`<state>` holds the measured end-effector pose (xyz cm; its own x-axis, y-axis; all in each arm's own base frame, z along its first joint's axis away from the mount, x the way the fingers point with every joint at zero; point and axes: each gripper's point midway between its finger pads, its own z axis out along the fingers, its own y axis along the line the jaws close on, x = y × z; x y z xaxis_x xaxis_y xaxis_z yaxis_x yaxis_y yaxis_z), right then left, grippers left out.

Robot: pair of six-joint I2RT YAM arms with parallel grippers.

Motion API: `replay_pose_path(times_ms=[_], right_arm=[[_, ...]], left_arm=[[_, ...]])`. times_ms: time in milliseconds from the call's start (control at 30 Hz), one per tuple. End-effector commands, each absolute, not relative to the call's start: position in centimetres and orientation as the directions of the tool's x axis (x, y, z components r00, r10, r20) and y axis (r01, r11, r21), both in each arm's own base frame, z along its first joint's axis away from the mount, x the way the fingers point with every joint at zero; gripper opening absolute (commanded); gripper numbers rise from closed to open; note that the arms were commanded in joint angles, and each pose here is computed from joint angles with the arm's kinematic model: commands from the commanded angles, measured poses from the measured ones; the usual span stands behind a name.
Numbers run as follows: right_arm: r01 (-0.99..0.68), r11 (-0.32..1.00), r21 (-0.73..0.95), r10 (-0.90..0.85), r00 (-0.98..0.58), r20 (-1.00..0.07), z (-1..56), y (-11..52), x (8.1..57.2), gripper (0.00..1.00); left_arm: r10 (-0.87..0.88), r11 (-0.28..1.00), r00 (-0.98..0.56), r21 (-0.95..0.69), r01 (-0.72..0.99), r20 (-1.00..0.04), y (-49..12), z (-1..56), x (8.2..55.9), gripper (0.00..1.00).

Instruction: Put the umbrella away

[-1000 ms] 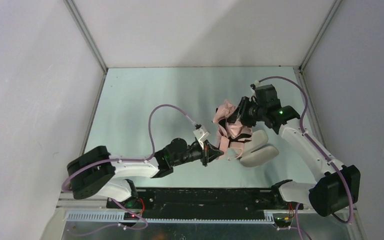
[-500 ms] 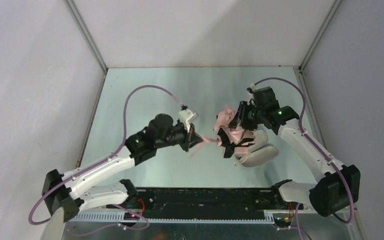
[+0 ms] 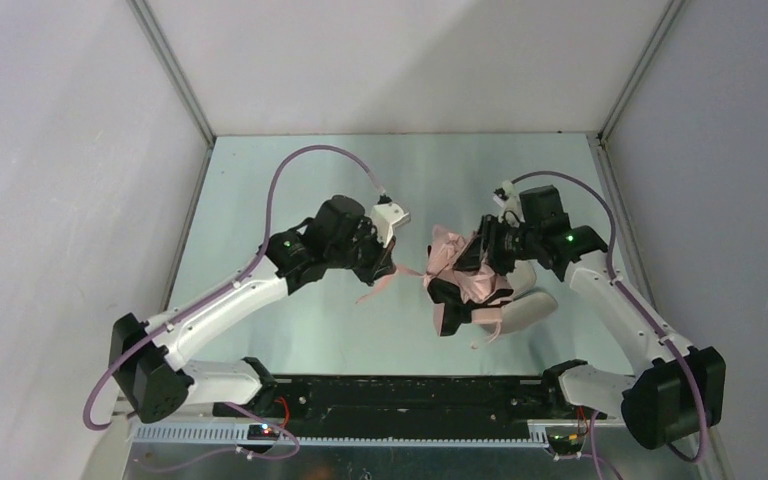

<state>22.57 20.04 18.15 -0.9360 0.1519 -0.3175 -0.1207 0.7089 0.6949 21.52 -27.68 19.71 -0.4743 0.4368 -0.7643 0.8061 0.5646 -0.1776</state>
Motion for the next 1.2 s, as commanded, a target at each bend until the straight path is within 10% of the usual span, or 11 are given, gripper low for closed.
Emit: replay_pose_path(times_ms=[0, 567, 1167], right_arm=[[-0.152, 0.538, 0.829, 0.213, -0.927, -0.308, 22.8, 20.3, 22.5, 0.00], [0.002, 0.156, 0.988, 0.253, -0.967, -0.038, 29.8, 21.2, 20.5, 0.00], [0.250, -0.128, 0.960, 0.683, -0.680, 0.268, 33.5, 18.2, 25.3, 0.00]], left_arm=[[0.465, 0.492, -0.407, -0.153, 0.857, -0.786, -28.6, 18.5, 21.8, 0.00], [0.296, 0.336, -0.198, -0.092, 0.937, -0.934, -35.0, 18.4, 25.3, 0.01], [0.054, 0.550, -0.236, -0.168, 0.818, -0.970, -31.5, 19.6, 25.6, 0.40]])
